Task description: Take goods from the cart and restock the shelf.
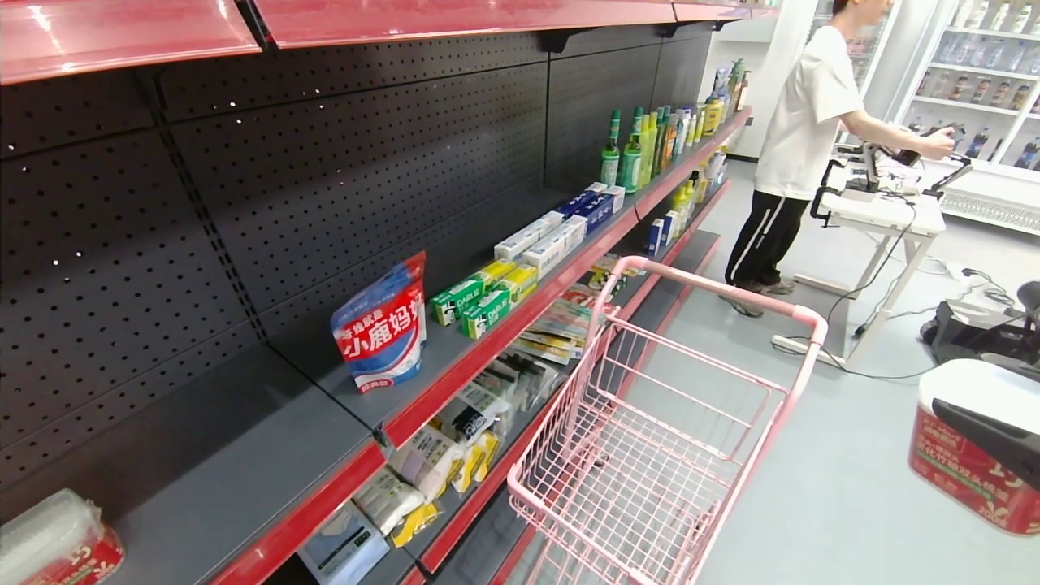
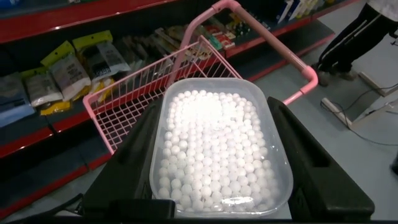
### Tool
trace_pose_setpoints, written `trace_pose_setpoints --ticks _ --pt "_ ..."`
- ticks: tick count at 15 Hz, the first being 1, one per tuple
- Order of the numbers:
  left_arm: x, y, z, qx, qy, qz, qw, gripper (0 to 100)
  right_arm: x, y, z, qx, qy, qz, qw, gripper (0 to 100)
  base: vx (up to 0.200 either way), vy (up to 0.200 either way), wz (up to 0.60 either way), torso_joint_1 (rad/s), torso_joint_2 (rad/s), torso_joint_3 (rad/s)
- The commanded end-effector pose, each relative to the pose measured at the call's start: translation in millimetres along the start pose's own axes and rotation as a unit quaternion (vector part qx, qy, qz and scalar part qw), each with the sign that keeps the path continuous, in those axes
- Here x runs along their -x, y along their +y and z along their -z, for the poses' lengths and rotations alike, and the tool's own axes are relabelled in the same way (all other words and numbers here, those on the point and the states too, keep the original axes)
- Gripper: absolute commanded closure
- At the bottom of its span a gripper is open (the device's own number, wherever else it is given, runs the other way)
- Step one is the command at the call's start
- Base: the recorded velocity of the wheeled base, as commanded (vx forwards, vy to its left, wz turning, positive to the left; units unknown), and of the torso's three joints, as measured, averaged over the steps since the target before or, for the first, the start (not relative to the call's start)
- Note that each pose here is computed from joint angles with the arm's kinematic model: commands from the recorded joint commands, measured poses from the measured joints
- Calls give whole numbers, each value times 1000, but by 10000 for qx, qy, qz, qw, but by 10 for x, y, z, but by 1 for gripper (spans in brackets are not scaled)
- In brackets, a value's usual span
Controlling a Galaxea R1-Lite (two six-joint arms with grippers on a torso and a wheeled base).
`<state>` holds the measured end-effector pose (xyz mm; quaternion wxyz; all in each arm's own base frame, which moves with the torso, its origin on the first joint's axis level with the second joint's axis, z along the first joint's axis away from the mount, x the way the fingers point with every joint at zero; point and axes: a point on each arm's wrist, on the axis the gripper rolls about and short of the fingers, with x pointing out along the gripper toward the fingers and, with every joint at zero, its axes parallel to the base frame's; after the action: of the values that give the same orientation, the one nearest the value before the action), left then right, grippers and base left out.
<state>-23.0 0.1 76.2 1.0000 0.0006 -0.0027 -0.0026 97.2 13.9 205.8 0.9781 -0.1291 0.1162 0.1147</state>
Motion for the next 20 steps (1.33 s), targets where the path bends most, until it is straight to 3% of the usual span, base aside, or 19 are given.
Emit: trace_pose_setpoints --ticks 1,10,20 --pt "-1 0 0 -1 4 5 10000 0 -52 0 11 -6 110 -35 9999 100 0 0 0 0 0 0" --pt "-1 0 0 -1 4 5 10000 0 -325 -10 -66 -74 316 -552 9979 100 0 0 0 0 0 0" --pt "-1 0 0 -1 4 -3 10000 0 -1453 -88 -195 -238 349 -1587 9864 100 0 0 0 0 0 0"
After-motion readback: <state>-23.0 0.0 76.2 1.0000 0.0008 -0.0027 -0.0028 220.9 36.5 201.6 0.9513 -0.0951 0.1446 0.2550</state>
